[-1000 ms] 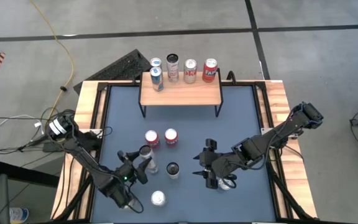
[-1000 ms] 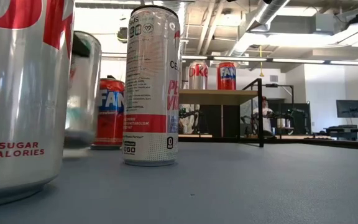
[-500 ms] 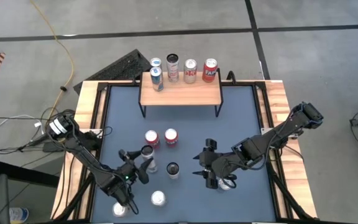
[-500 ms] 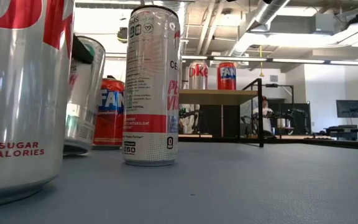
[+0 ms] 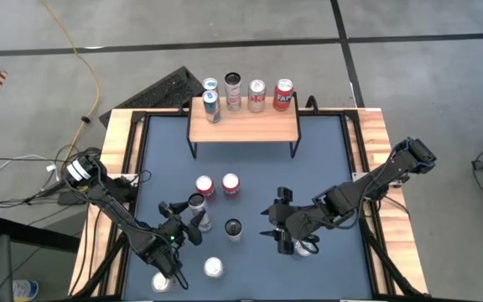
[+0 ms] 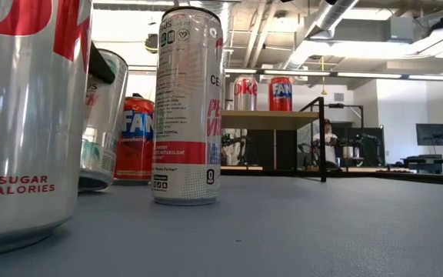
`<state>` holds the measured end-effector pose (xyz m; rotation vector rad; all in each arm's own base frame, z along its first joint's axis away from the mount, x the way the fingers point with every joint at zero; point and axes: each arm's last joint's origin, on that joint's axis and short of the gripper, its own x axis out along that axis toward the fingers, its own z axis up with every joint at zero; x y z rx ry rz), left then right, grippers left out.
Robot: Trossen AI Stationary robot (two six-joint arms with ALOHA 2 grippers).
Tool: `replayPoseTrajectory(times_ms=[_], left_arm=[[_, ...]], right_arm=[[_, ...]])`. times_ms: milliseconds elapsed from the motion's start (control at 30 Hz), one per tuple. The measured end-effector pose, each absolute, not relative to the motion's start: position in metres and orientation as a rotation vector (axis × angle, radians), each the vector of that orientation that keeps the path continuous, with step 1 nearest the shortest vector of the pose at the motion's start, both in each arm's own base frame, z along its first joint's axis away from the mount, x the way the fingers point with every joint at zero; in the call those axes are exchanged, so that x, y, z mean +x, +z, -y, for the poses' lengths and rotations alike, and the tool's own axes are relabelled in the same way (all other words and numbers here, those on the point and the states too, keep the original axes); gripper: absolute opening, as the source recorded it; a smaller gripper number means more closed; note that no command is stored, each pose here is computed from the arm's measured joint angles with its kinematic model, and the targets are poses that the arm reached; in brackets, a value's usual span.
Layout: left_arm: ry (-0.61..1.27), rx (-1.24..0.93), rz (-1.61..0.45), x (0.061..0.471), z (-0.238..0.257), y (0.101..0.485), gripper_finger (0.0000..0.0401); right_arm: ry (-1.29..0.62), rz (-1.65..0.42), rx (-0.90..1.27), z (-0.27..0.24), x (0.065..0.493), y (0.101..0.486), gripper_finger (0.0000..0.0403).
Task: Place canned beverage on shelf
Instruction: Put the left pink soda can on the shelf aligned with the other pink soda can
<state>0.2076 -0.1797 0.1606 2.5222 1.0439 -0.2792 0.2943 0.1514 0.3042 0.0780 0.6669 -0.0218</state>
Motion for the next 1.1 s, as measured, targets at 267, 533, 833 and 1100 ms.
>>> replayPoseTrajectory(times_ms=[267,533,833,1100], left_arm=[[-0.3,2.503,-1.049,0.211,0.183,0.171,0.0291],[-0.324,2.478,-1.044,0.213,0.187,0.178,0.0291],[-0.336,2.479,-1.031,0.214,0.19,0.182,0.0291],[-0.305,2.505,-1.033,0.214,0.19,0.183,0.0291]], right_arm=[[-0.018,-0.669,0.078,-0.152,0.294,0.304,0.0255],[-0.017,-0.669,0.076,-0.152,0.294,0.304,0.0255],[-0.017,-0.67,0.078,-0.152,0.294,0.304,0.0255],[-0.018,-0.67,0.079,-0.152,0.294,0.304,0.0255]])
